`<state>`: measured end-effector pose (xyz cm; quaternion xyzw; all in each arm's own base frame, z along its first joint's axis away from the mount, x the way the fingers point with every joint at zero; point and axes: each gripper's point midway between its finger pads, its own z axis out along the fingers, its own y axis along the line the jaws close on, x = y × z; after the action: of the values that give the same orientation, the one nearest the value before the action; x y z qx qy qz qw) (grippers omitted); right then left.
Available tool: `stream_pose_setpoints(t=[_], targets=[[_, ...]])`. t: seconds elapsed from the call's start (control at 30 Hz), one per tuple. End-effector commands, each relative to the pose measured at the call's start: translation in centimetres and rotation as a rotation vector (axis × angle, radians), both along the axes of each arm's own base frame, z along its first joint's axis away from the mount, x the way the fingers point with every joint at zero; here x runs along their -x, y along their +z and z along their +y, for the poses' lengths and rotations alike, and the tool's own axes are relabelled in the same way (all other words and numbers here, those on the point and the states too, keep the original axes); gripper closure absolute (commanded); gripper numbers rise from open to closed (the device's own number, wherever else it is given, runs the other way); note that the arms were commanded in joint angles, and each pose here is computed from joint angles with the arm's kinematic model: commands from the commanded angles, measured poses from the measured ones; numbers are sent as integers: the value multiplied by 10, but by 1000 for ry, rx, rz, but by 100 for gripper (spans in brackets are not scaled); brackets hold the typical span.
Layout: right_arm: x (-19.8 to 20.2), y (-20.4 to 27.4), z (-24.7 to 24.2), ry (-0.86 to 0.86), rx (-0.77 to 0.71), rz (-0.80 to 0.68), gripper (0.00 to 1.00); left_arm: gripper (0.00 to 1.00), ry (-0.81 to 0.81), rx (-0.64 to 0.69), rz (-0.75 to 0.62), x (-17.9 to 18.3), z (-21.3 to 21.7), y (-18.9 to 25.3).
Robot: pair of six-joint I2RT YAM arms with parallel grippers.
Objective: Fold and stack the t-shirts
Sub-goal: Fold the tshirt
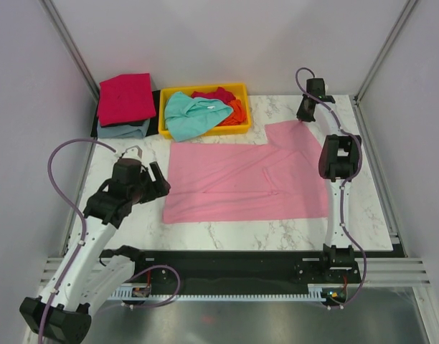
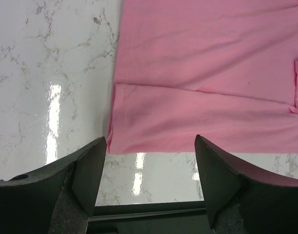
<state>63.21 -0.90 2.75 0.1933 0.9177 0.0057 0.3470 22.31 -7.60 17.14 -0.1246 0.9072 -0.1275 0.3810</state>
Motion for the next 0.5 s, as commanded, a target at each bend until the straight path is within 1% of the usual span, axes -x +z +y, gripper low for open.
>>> stream_pose_setpoints(t=[0.0, 0.03, 0.07, 0.1, 0.13, 0.17, 0.2, 0.23, 0.27, 0.3, 0.33, 0.37, 0.4, 0.43, 0.47], targets=[[10, -4, 3, 8, -20, 34, 85, 19, 8, -51, -37, -15, 5, 0], [10, -3, 5, 9, -31, 33, 89, 19, 10, -61, -10, -21, 4, -6], [10, 2, 7, 18, -48, 25, 98, 19, 9, -65, 1, -26, 3, -8], [12, 2, 11, 25, -62, 26, 100, 20, -6, -57, -19, -37, -2, -4], [12, 7, 13, 30, -75, 17, 100, 20, -14, -65, 6, -51, -7, -9], [10, 22, 16, 43, -90, -12, 100, 21, -17, -65, 5, -61, -10, -8], [10, 27, 20, 56, -106, -24, 100, 27, -5, -83, -8, -77, -10, -8], [10, 34, 32, 92, -136, -39, 100, 30, 9, -90, -33, -95, -11, 3], [10, 57, 48, 128, -145, -80, 100, 35, 27, -134, 28, -111, -9, -18], [13, 61, 55, 152, -167, -82, 100, 36, 38, -135, 15, -128, -12, -20], [16, 69, 58, 166, -179, -92, 100, 36, 58, -117, -7, -149, -13, -8], [19, 92, 61, 178, -187, -125, 100, 38, 58, -121, 63, -163, -16, -35], [28, 88, 62, 180, -194, -107, 100, 38, 70, -114, 58, -176, -18, -38], [33, 92, 60, 168, -190, -112, 100, 38, 79, -102, 14, -200, -20, -30], [40, 117, 59, 166, -195, -158, 100, 38, 84, -107, -1, -213, -21, -32]])
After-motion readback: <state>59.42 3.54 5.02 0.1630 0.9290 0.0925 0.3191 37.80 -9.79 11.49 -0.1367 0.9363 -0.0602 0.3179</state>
